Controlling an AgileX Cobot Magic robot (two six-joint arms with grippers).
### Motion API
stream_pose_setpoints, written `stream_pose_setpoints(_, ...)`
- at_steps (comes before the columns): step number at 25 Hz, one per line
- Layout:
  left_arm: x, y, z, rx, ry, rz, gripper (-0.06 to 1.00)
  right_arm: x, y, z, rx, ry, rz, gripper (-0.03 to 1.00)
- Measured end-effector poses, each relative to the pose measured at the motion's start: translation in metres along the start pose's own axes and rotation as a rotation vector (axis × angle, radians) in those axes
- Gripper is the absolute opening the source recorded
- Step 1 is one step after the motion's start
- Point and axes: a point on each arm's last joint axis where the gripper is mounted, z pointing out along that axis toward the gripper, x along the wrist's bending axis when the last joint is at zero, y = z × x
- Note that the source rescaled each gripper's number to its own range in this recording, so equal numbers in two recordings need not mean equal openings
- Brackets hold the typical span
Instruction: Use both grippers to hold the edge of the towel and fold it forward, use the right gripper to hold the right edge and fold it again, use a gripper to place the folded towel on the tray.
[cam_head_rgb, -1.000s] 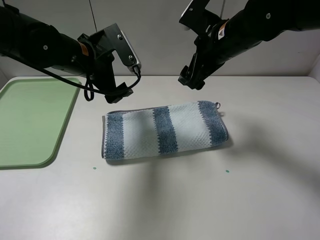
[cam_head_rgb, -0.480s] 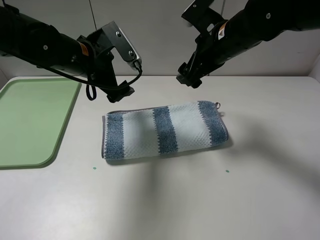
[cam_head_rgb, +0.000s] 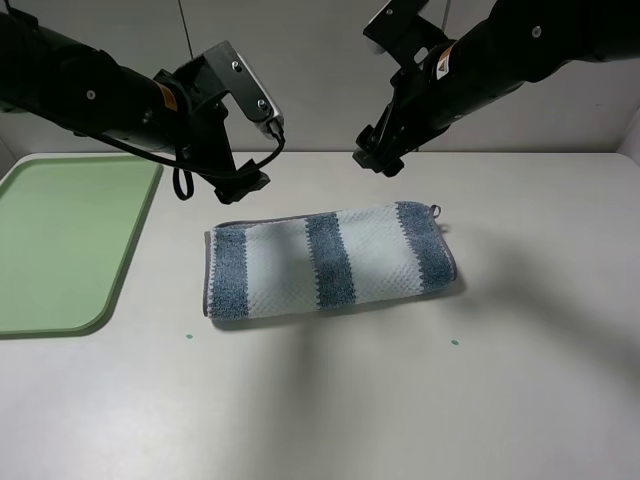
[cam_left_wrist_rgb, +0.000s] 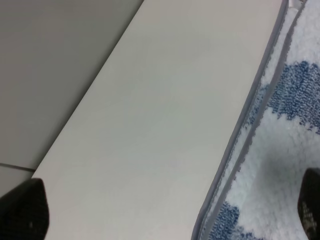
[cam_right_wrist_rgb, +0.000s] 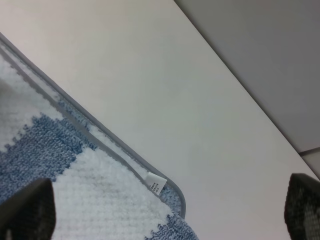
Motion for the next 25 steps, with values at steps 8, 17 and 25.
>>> stream_pose_setpoints(8, -0.002, -0.003, -0.002, 0.046, -0.021, -0.067, 1.00, 0.000, 0.000, 0.000, 0.001, 0.000, 0.015, 1.00)
stream_pose_setpoints(17, 0.013, -0.003, -0.050, 0.134, -0.019, -0.105, 1.00, 0.001, -0.003, 0.000, 0.028, 0.011, 0.062, 1.00)
stream_pose_setpoints(25, 0.027, -0.016, -0.121, 0.274, -0.005, -0.206, 1.00, 0.001, -0.006, -0.022, 0.110, 0.035, 0.102, 1.00)
